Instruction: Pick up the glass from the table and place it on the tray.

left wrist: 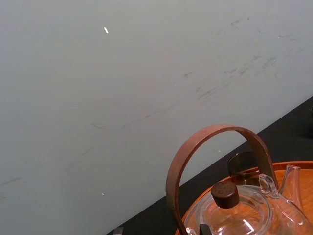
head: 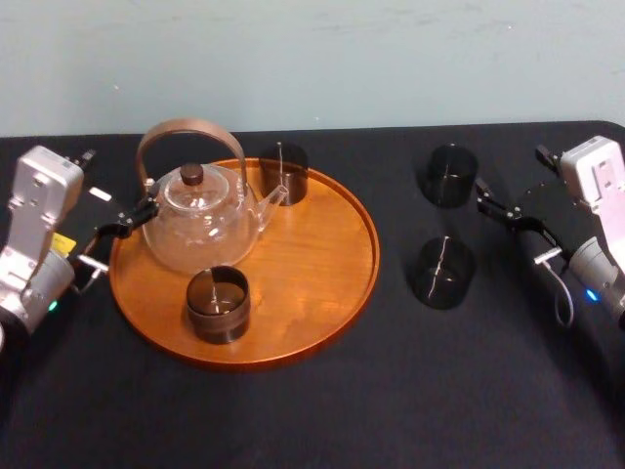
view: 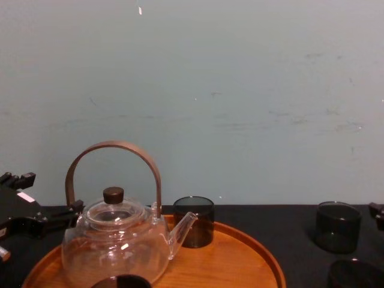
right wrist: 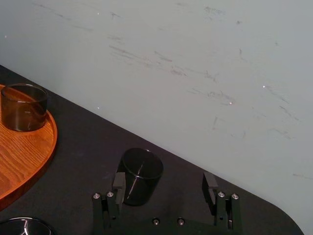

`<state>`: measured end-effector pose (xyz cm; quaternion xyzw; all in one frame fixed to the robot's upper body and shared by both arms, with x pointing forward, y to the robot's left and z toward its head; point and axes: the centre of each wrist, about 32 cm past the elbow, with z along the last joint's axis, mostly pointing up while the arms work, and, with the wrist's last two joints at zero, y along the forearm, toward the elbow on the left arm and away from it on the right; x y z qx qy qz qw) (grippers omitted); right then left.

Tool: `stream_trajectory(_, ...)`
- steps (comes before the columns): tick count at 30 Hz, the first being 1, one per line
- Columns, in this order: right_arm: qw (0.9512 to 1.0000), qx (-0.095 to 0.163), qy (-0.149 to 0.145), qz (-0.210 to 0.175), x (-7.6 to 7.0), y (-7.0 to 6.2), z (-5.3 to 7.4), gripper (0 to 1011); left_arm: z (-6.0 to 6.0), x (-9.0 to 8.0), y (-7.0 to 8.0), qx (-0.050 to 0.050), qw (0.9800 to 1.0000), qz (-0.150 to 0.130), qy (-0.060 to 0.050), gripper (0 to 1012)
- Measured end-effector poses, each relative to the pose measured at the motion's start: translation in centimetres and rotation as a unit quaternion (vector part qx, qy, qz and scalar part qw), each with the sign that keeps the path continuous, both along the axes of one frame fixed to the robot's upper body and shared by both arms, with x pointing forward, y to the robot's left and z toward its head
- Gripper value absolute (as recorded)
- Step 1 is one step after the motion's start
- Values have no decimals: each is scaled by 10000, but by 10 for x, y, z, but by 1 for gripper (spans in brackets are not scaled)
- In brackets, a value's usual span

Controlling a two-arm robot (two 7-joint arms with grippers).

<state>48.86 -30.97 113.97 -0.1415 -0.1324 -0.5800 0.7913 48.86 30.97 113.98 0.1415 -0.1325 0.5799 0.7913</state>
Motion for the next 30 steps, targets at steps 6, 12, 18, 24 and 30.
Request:
stream_trajectory(6,10000,0,0,0,0,0,0,1002,0,0,0,0,10000,0,0,1010)
stream_trajectory(12,10000,0,0,0,0,0,0,1002,0,0,0,0,10000,0,0,1010)
stream_trajectory(18,10000,0,0,0,0,0,0,1002,0,0,0,0,10000,0,0,1010)
stream_trajectory(24,10000,0,0,0,0,0,0,1002,0,0,0,0,10000,0,0,1010)
stream_trajectory(30,10000,0,0,0,0,0,0,1002,0,0,0,0,10000,0,0,1009)
